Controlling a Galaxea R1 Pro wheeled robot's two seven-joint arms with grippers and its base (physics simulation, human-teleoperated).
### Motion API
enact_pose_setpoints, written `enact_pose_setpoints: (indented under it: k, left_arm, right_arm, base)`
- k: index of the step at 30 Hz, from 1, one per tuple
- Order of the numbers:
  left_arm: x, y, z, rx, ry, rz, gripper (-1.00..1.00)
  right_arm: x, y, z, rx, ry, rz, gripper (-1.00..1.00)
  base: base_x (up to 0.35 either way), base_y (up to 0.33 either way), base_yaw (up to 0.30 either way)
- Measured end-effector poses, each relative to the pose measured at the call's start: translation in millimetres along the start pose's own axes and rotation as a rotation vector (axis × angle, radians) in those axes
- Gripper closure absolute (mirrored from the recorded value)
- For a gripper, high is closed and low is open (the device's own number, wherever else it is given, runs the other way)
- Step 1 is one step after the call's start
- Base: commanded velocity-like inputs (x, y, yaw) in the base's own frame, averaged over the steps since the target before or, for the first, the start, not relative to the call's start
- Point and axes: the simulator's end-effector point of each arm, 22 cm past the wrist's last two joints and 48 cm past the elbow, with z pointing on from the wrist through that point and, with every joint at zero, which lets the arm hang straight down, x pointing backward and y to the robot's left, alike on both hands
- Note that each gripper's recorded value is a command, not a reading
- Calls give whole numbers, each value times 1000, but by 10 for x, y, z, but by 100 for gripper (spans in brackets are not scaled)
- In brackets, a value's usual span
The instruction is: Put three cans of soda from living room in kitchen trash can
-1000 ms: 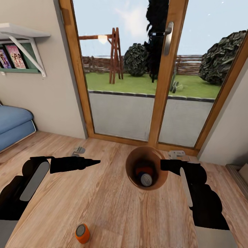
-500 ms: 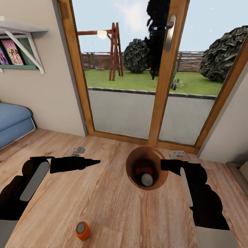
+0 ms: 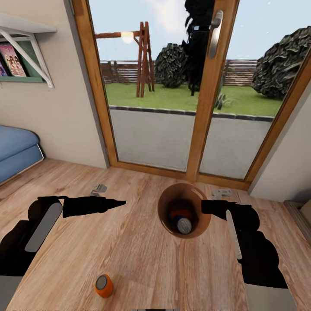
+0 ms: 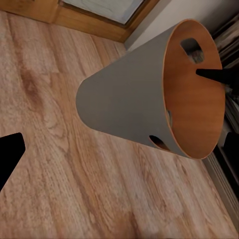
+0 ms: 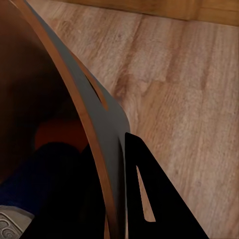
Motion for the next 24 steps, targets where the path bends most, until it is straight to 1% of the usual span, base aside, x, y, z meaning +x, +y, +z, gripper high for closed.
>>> enact_pose_setpoints:
  k: [24]
  left_arm:
    - [138, 140, 111, 1, 27, -33, -100]
  right_arm:
    - [166, -21, 160, 1, 39, 3, 100]
  base:
    - [0, 0, 0]
